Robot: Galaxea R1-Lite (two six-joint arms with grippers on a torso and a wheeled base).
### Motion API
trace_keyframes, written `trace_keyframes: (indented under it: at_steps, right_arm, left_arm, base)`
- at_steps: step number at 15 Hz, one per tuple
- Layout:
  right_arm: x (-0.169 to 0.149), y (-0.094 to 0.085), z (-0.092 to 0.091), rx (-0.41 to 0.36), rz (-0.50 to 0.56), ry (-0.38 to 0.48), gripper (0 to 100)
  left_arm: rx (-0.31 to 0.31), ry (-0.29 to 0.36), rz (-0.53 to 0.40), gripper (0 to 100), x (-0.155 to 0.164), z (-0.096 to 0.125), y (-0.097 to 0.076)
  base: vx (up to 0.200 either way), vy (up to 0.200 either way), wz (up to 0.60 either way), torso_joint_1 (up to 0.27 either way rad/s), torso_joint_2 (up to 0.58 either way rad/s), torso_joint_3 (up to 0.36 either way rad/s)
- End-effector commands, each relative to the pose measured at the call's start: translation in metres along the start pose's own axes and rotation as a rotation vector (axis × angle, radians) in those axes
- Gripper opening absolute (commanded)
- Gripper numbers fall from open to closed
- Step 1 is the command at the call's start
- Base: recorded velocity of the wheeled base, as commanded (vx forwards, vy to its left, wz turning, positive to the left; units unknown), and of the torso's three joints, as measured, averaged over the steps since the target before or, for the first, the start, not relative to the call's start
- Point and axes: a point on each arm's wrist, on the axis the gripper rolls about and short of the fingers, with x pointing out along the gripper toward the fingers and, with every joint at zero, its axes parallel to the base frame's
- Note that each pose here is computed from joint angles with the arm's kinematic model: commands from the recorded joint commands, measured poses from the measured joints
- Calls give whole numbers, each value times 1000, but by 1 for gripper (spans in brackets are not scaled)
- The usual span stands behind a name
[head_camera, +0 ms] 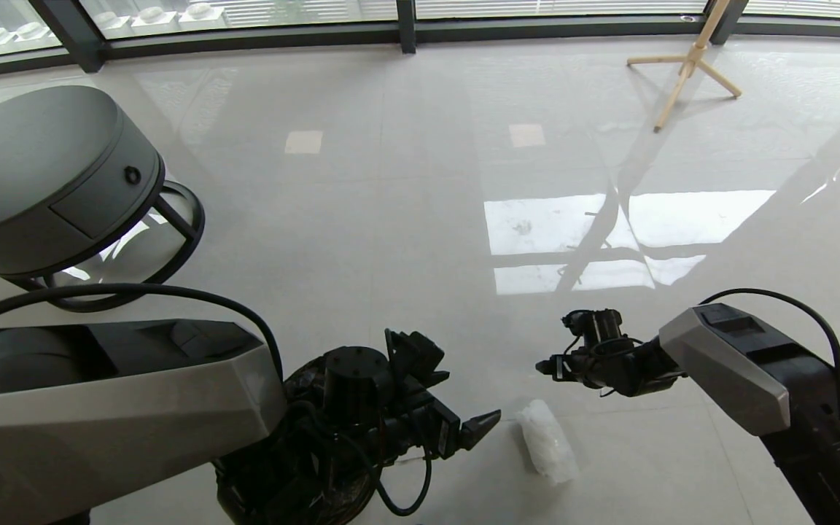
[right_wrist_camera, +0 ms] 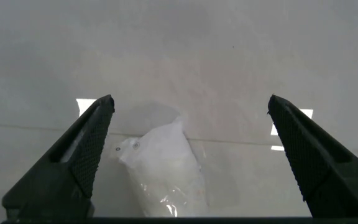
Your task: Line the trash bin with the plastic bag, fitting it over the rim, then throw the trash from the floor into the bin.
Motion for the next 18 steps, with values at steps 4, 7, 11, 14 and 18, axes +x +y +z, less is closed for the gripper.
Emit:
trace_keyframes:
  at_steps: [4, 7, 11, 14, 18]
  right_arm:
    - [20, -5, 18, 26, -27, -82, 100]
    - [32, -9, 12, 25, -40, -72, 100]
    - [41, -13, -8, 31, -68, 107, 100]
    - [41, -13, -9, 40, -69, 117, 100]
    - [41, -13, -9, 40, -69, 117, 100]
  left_arm:
    - [0, -4, 0, 100, 0, 0, 0]
    - [0, -1, -1, 100, 1, -1, 0]
    - [-5, 10, -4, 100, 6, -6, 1]
    - [-6, 14, -9, 100, 7, -8, 1]
    - [-9, 26, -9, 100, 8, -12, 1]
  base:
    - [0, 0, 0, 0, 0, 0]
    - [0, 0, 0, 0, 0, 0]
    - [0, 0, 0, 0, 0, 0]
    - [-67, 0, 0, 2, 1, -1]
    - [-200, 0, 0, 5, 4, 2]
